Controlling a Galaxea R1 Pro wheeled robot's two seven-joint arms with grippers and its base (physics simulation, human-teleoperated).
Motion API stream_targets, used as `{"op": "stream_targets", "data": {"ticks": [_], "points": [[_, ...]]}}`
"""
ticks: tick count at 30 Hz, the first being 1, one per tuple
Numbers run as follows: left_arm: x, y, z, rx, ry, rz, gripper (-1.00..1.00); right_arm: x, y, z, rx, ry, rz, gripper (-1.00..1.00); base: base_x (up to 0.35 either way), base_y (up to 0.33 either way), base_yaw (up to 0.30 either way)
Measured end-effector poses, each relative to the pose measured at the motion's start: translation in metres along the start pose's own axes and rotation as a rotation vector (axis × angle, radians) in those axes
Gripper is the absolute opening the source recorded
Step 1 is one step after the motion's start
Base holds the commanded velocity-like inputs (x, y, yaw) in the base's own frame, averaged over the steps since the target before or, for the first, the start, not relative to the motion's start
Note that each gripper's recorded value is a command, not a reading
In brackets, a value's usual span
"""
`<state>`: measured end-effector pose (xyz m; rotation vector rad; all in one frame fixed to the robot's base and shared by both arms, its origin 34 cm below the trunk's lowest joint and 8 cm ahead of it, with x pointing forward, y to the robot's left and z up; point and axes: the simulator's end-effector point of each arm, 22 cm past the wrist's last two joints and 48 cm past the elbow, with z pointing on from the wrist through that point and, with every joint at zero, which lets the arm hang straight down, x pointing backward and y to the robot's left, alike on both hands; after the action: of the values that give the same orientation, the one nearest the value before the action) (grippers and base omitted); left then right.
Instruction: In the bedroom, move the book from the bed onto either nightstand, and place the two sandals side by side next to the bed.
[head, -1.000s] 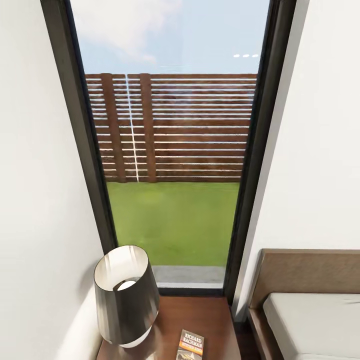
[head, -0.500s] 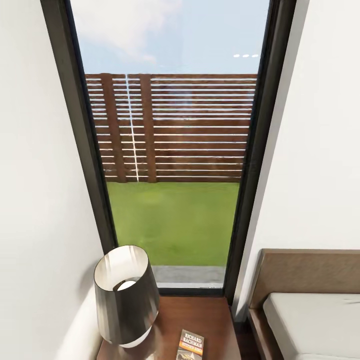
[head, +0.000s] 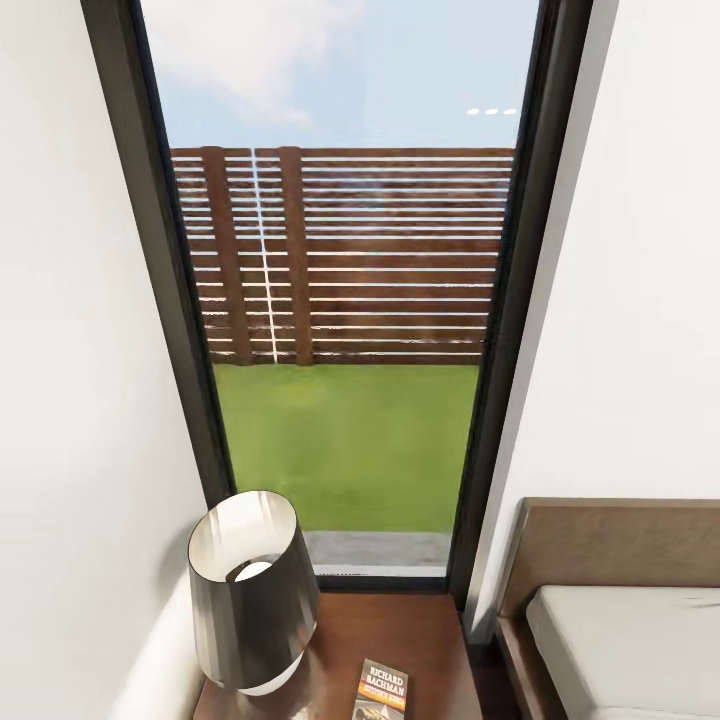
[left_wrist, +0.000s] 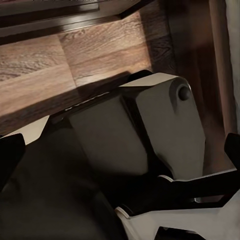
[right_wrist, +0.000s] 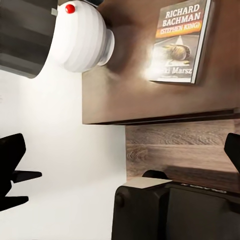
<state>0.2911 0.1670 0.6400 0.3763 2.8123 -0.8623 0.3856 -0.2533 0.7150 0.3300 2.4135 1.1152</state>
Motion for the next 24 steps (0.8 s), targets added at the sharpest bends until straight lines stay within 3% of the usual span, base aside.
{"op": "stream_targets", "data": {"ticks": [4, 9, 13, 24], "points": [[0.000, 0.000, 0.000, -0.001, 0.000, 0.000, 1.00, 0.002, 0.003, 0.003, -0.006, 0.002, 0.003, 1.00, 0.000, 0.000, 0.000], [0.000, 0.000, 0.000, -0.001, 0.000, 0.000, 1.00, 0.019, 0.032, 0.030, -0.063, 0.018, 0.023, 1.00, 0.000, 0.000, 0.000], [0.000, 0.000, 0.000, -0.001, 0.000, 0.000, 1.00, 0.026, 0.044, 0.041, -0.086, 0.022, 0.032, 1.00, 0.000, 0.000, 0.000], [0.000, 0.002, 0.000, -0.008, 0.000, 0.000, 1.00, 0.027, 0.046, 0.043, -0.090, 0.022, 0.033, 1.00, 0.000, 0.000, 0.000]]}}
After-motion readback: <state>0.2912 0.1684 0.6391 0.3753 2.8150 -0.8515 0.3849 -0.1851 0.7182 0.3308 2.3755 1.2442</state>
